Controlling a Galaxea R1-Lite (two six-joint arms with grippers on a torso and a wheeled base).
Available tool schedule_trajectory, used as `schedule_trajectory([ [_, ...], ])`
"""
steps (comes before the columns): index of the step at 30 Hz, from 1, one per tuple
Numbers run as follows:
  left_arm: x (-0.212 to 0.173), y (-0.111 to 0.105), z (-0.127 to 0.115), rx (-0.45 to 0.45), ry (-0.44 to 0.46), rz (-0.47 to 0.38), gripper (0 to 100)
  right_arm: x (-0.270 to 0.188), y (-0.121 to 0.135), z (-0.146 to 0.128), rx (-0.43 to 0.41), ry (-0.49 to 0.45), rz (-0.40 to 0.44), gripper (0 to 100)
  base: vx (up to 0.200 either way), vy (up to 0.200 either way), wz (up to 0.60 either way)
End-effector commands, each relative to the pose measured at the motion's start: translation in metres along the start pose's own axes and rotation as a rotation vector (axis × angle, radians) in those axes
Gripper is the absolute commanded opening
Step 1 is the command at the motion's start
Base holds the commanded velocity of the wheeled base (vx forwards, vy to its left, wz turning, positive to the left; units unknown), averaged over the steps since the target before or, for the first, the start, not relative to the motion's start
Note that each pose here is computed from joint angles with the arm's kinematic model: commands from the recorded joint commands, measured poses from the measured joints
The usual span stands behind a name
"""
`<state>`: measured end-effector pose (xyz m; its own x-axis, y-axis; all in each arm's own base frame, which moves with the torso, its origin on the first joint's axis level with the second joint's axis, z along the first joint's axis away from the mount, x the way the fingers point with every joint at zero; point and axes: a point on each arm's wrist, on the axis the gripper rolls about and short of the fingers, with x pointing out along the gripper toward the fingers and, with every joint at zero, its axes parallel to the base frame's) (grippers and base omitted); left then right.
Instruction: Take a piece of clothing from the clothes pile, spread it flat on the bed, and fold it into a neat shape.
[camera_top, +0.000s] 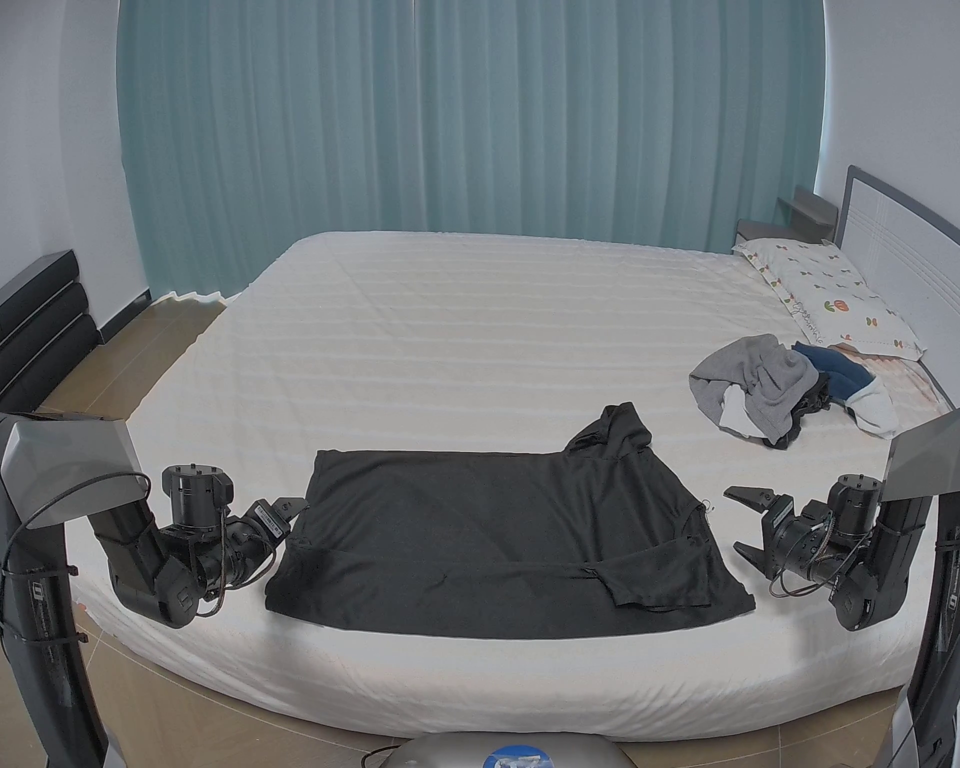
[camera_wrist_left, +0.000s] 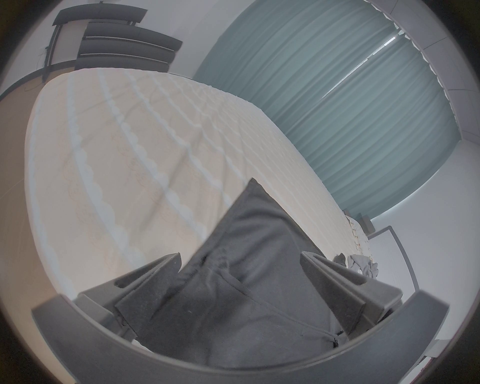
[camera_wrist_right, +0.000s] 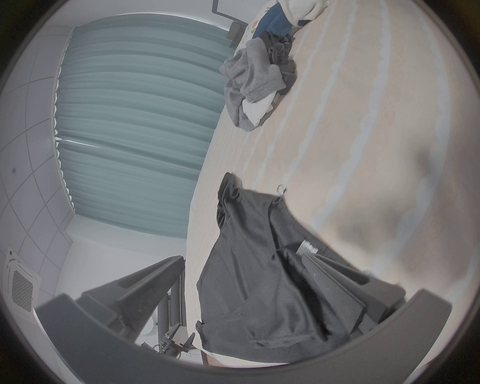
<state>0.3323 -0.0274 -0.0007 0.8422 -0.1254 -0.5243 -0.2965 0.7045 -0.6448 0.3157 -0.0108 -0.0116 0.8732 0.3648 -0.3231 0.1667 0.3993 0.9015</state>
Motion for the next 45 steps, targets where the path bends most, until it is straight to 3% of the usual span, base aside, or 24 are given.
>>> schedule_trajectory([
  [1, -0.002, -0.003, -0.002, 0.005, 0.003, -0.007, 100, 0.0, 0.001, 0.0, -0.005, -0.003, 0.01, 100, 0.0, 0.0, 0.0],
  [11, -0.002, -0.007, 0.002, -0.029, -0.016, -0.019, 100, 0.001, 0.001, -0.002, -0.012, 0.003, 0.007, 100, 0.1, 0.0, 0.0],
  [23, 0.014, -0.013, 0.012, -0.022, -0.048, -0.044, 100, 0.005, -0.005, -0.011, -0.083, 0.029, -0.019, 100, 0.017, 0.0, 0.0],
  [27, 0.023, -0.02, 0.031, -0.024, -0.1, -0.087, 100, 0.005, -0.005, -0.011, -0.085, 0.029, -0.017, 100, 0.0, 0.0, 0.0],
  [36, 0.072, -0.027, 0.044, 0.049, -0.06, -0.044, 100, 0.005, -0.005, -0.012, -0.085, 0.031, -0.018, 100, 0.0, 0.0, 0.0],
  [41, 0.12, -0.024, 0.048, 0.147, -0.07, -0.044, 100, 0.005, -0.005, -0.012, -0.086, 0.031, -0.018, 100, 0.0, 0.0, 0.0],
  [45, 0.142, -0.021, 0.042, 0.15, -0.029, -0.016, 100, 0.005, -0.005, -0.013, -0.088, 0.034, -0.018, 100, 0.0, 0.0, 0.0],
])
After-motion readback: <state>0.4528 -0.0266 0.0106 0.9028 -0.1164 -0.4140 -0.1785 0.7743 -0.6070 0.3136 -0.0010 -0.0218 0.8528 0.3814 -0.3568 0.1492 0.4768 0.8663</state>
